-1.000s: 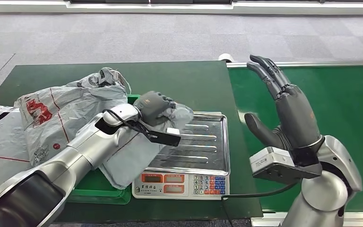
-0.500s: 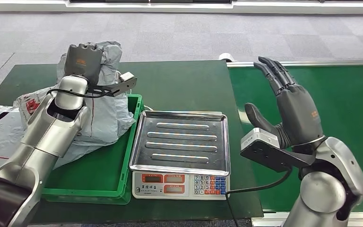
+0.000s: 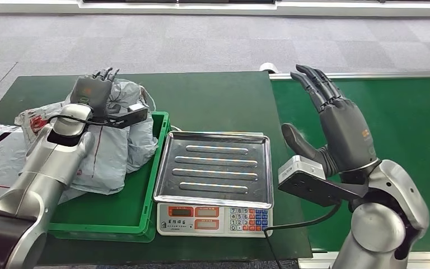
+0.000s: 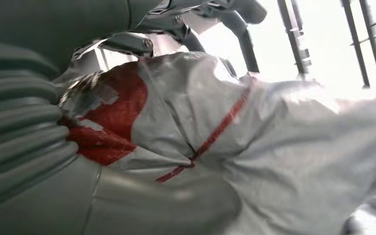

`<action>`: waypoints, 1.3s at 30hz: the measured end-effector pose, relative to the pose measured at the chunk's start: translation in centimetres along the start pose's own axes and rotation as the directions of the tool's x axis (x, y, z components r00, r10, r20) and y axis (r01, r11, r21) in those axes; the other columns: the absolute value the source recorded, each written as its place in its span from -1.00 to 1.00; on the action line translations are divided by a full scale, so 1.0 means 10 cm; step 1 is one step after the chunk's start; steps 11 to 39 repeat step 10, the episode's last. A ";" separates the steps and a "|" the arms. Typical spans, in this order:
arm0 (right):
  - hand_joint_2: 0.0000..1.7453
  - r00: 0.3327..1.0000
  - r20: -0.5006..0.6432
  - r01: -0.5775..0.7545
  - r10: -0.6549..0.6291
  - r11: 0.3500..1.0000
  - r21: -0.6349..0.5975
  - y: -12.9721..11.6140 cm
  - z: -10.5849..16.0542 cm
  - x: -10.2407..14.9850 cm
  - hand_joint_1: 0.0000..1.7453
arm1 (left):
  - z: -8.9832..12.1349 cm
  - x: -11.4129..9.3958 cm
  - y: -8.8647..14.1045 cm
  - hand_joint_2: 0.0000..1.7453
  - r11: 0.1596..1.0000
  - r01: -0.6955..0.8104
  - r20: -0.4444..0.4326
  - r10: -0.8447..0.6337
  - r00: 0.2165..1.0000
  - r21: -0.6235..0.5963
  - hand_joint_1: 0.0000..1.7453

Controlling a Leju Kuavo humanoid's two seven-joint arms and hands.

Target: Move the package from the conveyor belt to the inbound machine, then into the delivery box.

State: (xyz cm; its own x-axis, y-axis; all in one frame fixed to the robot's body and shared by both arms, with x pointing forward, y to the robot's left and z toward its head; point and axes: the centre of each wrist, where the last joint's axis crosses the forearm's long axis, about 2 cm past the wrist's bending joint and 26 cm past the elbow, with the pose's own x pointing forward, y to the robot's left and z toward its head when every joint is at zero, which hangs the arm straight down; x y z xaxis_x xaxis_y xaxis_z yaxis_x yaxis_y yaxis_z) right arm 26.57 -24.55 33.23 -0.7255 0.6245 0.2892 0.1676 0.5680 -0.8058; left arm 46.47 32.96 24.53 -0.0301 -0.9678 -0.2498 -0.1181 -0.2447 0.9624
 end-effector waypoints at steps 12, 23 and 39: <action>-1.00 1.000 0.010 0.013 -0.012 1.000 -0.009 0.00 0.01 -0.01 -1.00 | 0.04 0.14 0.45 -1.00 0.894 -0.341 0.172 0.301 0.938 0.292 -1.00; -1.00 1.000 0.010 0.013 -0.012 1.000 -0.009 0.00 0.01 -0.01 -1.00 | 0.04 0.14 0.45 -1.00 0.894 -0.341 0.172 0.301 0.938 0.292 -1.00; -1.00 1.000 0.010 0.013 -0.012 1.000 -0.009 0.00 0.01 -0.01 -1.00 | 0.04 0.14 0.45 -1.00 0.894 -0.341 0.172 0.301 0.938 0.292 -1.00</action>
